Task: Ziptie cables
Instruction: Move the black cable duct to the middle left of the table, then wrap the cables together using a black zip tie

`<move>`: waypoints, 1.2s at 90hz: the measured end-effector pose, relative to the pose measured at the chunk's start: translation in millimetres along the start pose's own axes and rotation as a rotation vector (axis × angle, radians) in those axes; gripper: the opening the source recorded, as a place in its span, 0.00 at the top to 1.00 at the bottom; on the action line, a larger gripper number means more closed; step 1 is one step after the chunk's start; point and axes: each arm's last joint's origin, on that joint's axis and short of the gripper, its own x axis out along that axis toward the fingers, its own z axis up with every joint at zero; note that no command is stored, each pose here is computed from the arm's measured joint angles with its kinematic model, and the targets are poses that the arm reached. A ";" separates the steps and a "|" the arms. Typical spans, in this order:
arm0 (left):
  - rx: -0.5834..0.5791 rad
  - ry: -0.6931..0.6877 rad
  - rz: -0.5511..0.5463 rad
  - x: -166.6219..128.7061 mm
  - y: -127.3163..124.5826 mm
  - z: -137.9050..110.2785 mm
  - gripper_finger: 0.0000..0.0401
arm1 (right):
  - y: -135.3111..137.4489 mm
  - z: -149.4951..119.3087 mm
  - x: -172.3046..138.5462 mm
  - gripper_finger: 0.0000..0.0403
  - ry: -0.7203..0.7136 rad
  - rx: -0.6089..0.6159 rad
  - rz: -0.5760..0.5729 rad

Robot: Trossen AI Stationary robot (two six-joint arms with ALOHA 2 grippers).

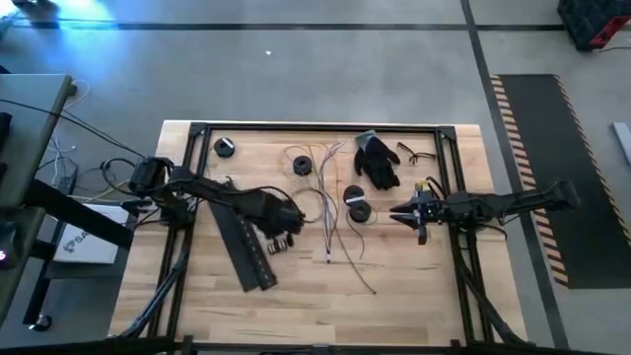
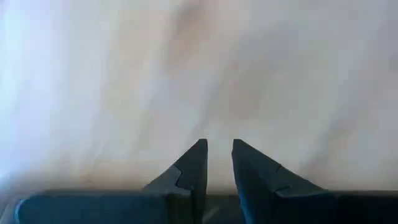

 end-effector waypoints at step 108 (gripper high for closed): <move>1.019 -0.077 0.069 94.5 -52.3 90.0 0.96 | 0.0 0.0 0.0 0.80 0.000 0.000 0.000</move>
